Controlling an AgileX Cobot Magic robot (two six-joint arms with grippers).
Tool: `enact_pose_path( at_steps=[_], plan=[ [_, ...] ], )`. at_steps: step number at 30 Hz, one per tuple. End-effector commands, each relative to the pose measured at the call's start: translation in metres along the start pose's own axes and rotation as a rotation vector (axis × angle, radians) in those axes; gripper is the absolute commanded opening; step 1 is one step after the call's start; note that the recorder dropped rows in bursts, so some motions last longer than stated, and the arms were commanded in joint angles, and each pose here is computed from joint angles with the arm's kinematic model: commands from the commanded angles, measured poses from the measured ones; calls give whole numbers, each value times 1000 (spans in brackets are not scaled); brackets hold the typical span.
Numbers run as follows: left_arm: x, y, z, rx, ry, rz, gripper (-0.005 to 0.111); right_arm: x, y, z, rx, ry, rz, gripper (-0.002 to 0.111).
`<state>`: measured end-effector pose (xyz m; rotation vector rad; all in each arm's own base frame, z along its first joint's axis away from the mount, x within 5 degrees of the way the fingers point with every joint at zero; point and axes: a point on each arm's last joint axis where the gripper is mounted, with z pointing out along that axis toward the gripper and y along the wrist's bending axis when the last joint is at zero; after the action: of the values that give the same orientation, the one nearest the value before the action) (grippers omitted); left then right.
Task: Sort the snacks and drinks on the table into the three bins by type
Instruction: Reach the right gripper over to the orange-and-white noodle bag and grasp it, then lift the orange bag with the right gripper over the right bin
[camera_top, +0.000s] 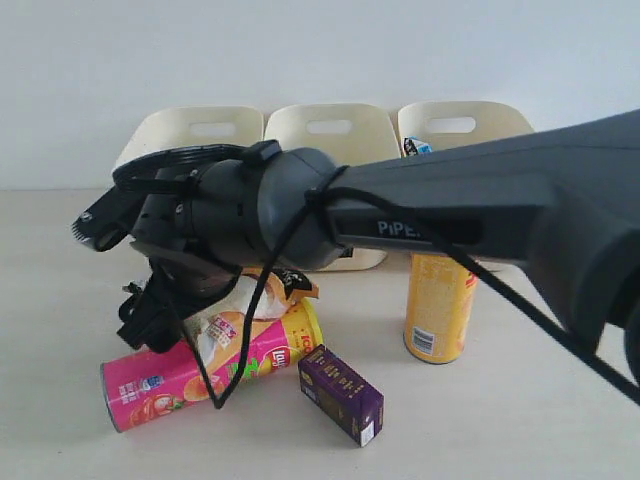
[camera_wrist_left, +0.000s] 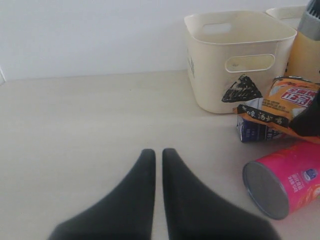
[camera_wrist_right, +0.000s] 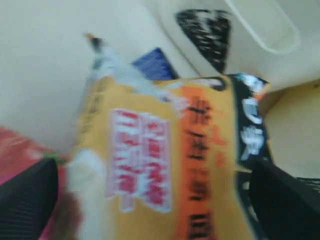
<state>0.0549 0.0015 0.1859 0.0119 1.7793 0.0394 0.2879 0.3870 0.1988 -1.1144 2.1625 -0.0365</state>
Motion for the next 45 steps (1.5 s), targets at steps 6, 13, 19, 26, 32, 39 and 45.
enact_pose_path(
  at_steps=[6, 13, 19, 26, 32, 39, 45],
  plan=[
    [-1, 0, -1, -2, -11, -1, 4, 3, -16, 18, 5, -10, 59, 94],
    [-1, 0, -1, -2, -11, -1, 4, 7, -11, 27, -21, -7, 67, 94],
    [-1, 0, -1, -2, -11, -1, 4, 14, -25, 30, 37, 54, 52, 70],
    [-1, 0, -1, -2, -11, -1, 4, 17, -31, 31, 47, 83, -18, 0],
    [-1, 0, -1, -2, -11, -1, 4, 2, -37, 3, 59, 27, -91, 0],
    [-1, 0, -1, -2, -11, -1, 4, -7, -16, -28, 166, 37, -263, 0],
    [-1, 0, -1, -2, -11, -1, 4, -11, 7, -55, 403, 69, -461, 0]
  ],
)
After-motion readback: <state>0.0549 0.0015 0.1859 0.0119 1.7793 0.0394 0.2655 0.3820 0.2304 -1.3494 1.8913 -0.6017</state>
